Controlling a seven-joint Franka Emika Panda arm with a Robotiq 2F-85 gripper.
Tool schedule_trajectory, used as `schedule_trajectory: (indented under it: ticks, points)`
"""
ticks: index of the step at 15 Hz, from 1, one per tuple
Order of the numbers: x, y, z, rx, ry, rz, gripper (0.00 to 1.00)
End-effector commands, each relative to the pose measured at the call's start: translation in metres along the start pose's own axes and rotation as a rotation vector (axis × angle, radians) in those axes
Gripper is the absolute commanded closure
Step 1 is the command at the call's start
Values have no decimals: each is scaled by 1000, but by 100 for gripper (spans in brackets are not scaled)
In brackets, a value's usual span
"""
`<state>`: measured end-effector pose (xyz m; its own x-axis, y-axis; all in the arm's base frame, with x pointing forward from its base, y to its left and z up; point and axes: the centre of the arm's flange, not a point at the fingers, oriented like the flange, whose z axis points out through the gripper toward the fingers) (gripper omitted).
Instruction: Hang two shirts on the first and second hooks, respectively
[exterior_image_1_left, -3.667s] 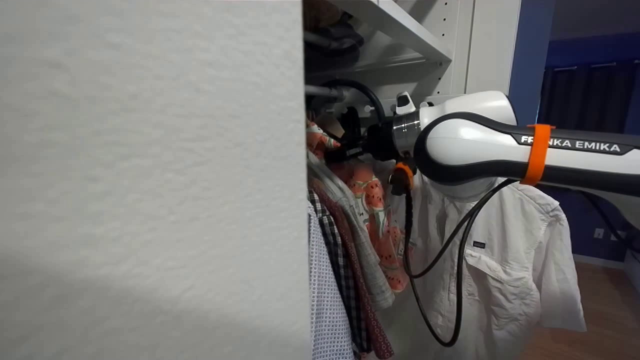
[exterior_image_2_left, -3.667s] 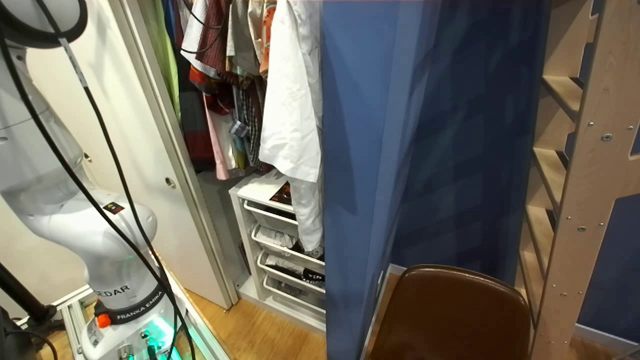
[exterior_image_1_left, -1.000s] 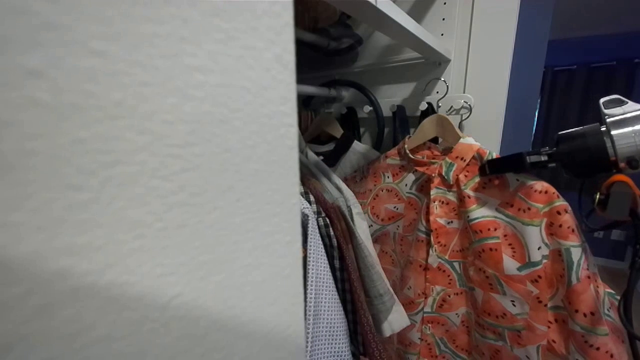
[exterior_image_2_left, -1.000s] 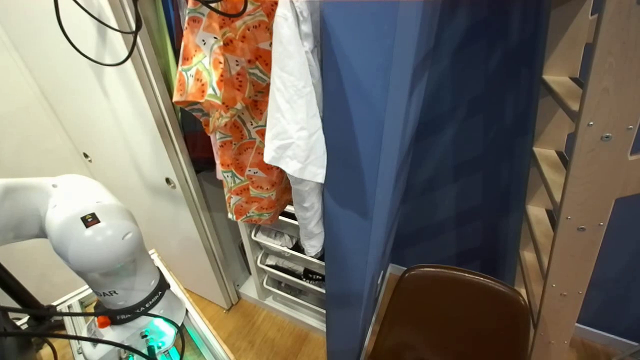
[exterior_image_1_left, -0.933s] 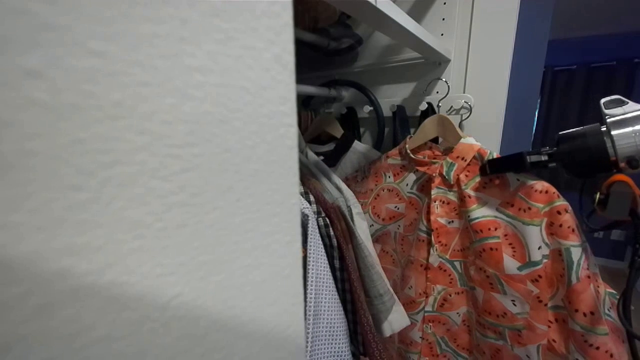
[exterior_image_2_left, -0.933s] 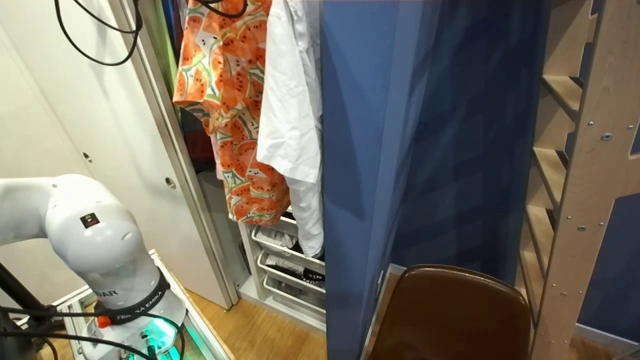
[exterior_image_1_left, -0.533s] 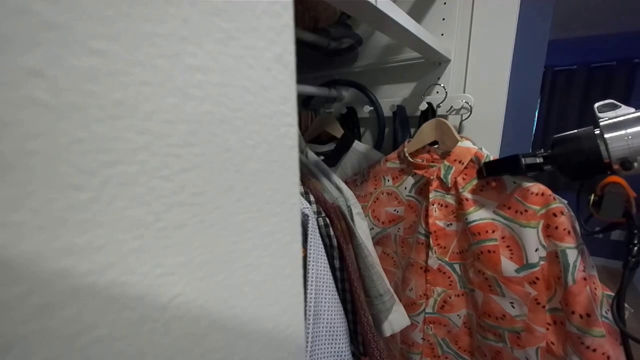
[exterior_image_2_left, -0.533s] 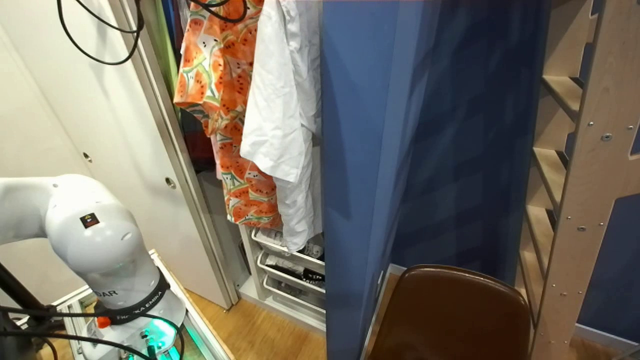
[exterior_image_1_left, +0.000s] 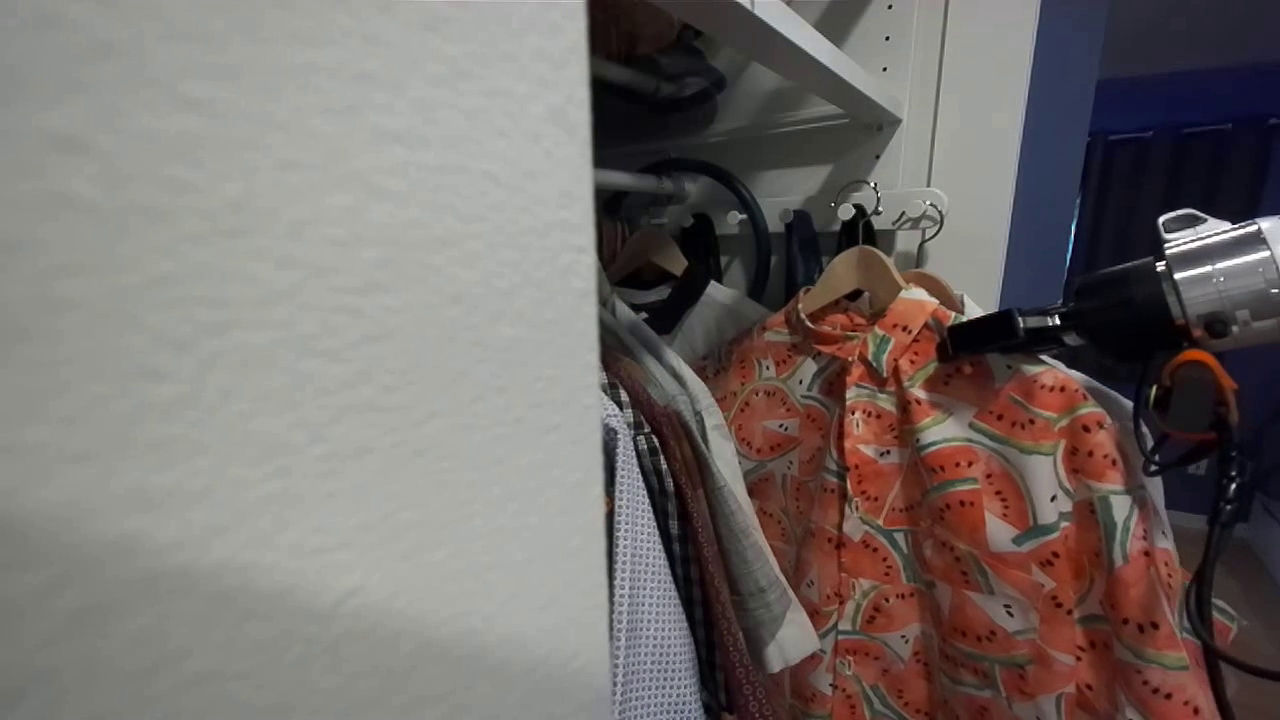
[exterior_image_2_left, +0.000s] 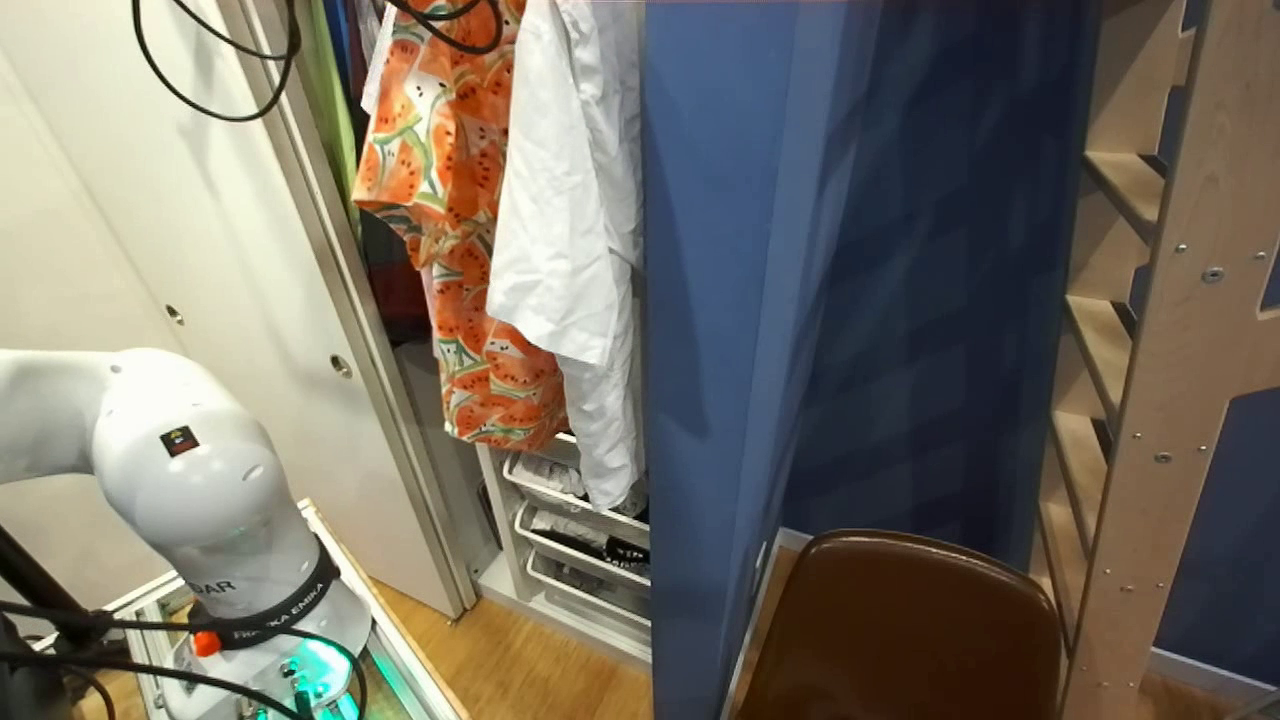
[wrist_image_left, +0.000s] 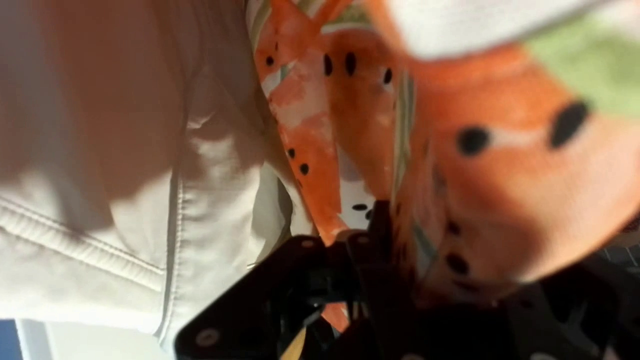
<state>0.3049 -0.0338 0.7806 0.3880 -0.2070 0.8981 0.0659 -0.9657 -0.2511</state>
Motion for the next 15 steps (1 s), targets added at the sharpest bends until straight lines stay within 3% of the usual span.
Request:
schedule_trajectory:
  ticks: [1,9,10,12,15]
  points:
    - [24,-1,3,-5,8,44,98]
    - [25,0,10,-39,-85,42,98]
    - [24,1,6,-51,-96,36,67]
    - [24,0,-6,-68,-107,30,61]
    - [28,-8,-40,-101,-85,-14,39]
